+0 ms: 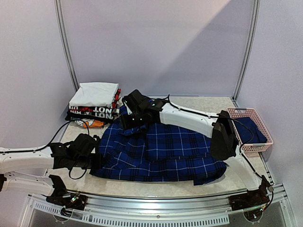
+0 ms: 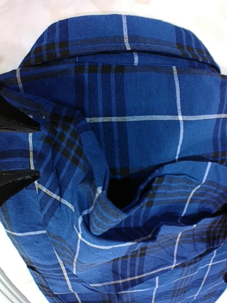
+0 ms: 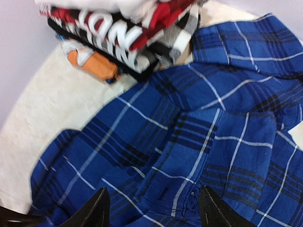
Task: Fold and stack the mixed laundry pile
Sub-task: Adjust the 1/3-folded tank top at the center of the board.
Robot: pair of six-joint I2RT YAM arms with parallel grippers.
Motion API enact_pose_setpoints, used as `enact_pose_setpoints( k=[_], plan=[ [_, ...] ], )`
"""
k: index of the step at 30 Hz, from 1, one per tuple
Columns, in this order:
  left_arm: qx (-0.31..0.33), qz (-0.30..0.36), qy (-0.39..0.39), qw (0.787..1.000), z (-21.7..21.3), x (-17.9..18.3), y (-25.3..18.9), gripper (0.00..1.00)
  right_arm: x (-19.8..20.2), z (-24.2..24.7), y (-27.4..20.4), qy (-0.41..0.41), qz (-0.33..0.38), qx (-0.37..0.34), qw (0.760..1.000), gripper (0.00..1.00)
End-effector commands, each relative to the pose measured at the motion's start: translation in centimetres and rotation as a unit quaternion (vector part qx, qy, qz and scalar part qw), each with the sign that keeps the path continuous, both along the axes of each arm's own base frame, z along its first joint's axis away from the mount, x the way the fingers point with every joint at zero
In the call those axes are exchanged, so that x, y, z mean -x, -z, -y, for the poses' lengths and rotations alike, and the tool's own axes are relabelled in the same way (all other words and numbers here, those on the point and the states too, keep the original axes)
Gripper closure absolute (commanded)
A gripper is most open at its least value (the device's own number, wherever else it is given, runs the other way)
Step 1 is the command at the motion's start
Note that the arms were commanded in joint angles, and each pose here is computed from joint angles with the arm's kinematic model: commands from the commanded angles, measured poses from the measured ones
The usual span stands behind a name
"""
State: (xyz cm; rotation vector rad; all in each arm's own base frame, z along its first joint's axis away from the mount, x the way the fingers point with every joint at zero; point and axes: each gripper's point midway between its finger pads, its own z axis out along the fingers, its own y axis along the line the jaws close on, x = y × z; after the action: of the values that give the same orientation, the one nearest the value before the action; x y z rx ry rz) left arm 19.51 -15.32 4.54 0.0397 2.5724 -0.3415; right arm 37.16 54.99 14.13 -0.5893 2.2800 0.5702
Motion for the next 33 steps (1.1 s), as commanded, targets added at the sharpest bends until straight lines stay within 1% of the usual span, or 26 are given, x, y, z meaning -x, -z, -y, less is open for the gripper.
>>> enact_pose_setpoints(
  k=[1, 6, 13, 15, 19, 21, 24, 26, 29, 33],
  plan=[
    [-0.007, 0.008, -0.001, 1.0, -0.4, 0.2, 0.2, 0.72, 1.0, 0.4, 5.3, -0.048, -0.001, 0.084, 0.995, 0.35],
    [-0.008, 0.008, -0.003, 1.0, -0.5, 0.2, 0.2, 0.72, 2.0, -0.6, 6.8, -0.09, 0.018, 0.109, 0.99, 0.31],
    [-0.01, 0.008, -0.004, 1.0, -0.5, 0.2, 0.3, 0.73, 0.4, 1.3, 8.4, -0.05, 0.046, 0.162, 0.984, 0.33],
    [-0.011, 0.008, -0.005, 1.0, -0.5, 0.2, 0.3, 0.73, 0.3, 1.8, 9.0, -0.043, 0.045, 0.175, 0.983, 0.36],
    [-0.014, 0.005, -0.005, 1.0, -0.5, 0.2, 0.5, 0.73, 0.0, 3.1, 9.9, -0.022, 0.045, 0.19, 0.98, 0.46],
    [-0.015, 0.003, -0.004, 1.0, -0.5, 0.2, 0.7, 0.73, 0.0, 3.5, 10.0, -0.017, 0.042, 0.19, 0.981, 0.51],
    [-0.015, 0.002, -0.004, 1.0, -0.5, 0.2, 0.8, 0.73, -0.2, 4.2, 10.2, -0.008, 0.039, 0.195, 0.98, 0.54],
    [-0.016, 0.002, -0.005, 1.0, -0.5, 0.2, 0.9, 0.73, -0.1, 4.4, 10.4, -0.008, 0.037, 0.196, 0.98, 0.54],
    [-0.014, 0.002, -0.005, 1.0, -0.4, 0.1, 0.9, 0.73, 0.3, 3.8, 9.9, -0.017, 0.03, 0.178, 0.983, 0.55],
    [-0.015, 0.001, -0.004, 1.0, -0.4, 0.2, 1.0, 0.73, 1.0, 2.2, 8.5, -0.037, 0.019, 0.128, 0.991, 0.53]
  ],
)
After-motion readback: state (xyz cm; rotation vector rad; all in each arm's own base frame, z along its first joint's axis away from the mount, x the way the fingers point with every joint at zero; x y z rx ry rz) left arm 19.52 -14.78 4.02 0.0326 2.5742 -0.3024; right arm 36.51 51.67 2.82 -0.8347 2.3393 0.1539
